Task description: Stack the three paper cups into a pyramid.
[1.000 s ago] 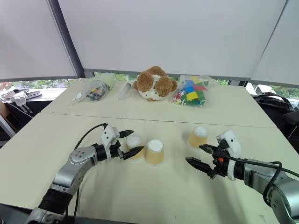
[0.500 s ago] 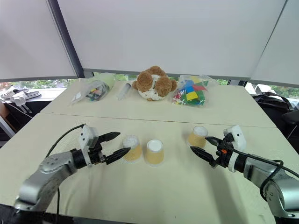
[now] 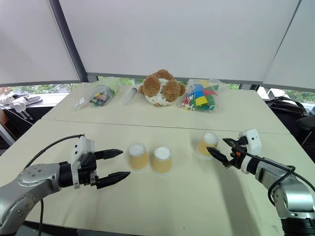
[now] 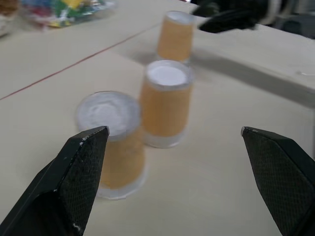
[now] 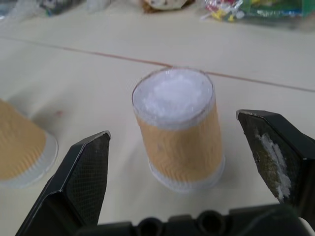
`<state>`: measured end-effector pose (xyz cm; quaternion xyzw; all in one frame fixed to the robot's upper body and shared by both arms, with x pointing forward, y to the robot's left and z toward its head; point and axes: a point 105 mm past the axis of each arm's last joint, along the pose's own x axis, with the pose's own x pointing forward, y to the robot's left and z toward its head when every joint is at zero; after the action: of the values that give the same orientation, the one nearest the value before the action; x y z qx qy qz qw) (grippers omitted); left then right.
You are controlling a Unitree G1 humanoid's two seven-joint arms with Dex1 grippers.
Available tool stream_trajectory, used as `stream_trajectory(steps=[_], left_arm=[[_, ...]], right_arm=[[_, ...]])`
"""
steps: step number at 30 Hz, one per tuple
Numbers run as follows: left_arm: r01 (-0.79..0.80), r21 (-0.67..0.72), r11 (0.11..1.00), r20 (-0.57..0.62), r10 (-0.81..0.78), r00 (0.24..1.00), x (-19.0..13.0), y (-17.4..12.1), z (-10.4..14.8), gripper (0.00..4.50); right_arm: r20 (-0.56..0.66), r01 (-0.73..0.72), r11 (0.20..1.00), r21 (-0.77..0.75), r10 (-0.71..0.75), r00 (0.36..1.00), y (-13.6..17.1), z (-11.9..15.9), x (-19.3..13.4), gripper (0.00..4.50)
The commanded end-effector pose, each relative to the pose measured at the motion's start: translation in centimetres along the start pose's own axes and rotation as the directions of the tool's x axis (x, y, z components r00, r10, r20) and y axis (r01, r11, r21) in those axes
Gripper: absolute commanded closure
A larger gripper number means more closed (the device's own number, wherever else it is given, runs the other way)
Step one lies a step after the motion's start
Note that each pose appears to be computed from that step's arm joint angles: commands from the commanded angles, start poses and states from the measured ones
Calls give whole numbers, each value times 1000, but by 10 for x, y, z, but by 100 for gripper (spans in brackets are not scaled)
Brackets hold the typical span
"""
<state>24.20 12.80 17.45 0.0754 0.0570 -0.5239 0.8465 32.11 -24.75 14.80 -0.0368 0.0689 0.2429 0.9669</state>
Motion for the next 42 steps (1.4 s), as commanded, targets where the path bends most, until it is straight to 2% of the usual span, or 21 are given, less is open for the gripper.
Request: stream_trajectory(steps=[1, 8, 12, 19, 22, 24, 34, 36, 40, 42], left_arm=[[62, 35, 997, 8, -63, 998, 7, -16, 11, 5], [26, 33, 999, 26, -27, 999, 14, -15, 10, 5], [17, 15, 1000, 33, -18, 999, 16, -17, 8, 5], [1, 4, 1000, 20, -1, 1000, 17, -17, 0, 5], [-7, 0, 1000, 21, 7, 1000, 17, -16, 0, 0], [-7, -3, 1000, 14, 7, 1000, 16, -16, -2, 0], [-15, -11, 1000, 0, 15, 1000, 13, -14, -8, 0], [-16, -22, 1000, -4, 16, 1000, 12, -14, -10, 0], [-5, -52, 999, -44, 3, 999, 5, -17, -19, 0], [-13, -61, 998, -45, 10, 999, 3, -16, -21, 0]], right_arm=[[27, -70, 996, 53, 68, 997, 6, 3, 5, 0], [38, -53, 996, 70, 51, 998, -3, -1, 23, 0], [93, -38, 994, 99, 29, 995, -9, 4, 32, 0], [94, -68, 994, 83, 60, 994, -4, 4, 39, 0], [100, -68, 995, 73, 61, 993, -3, 6, 40, 87], [110, -73, 995, 64, 66, 992, -2, 12, 41, 185], [117, -120, 992, 23, 117, 986, 10, 28, 44, 185], [124, -159, 987, 3, 158, 980, 19, 39, 46, 185], [223, -324, 942, -88, 336, 915, 64, 99, 49, 185], [247, -378, 918, -118, 396, 885, 79, 120, 49, 185]])
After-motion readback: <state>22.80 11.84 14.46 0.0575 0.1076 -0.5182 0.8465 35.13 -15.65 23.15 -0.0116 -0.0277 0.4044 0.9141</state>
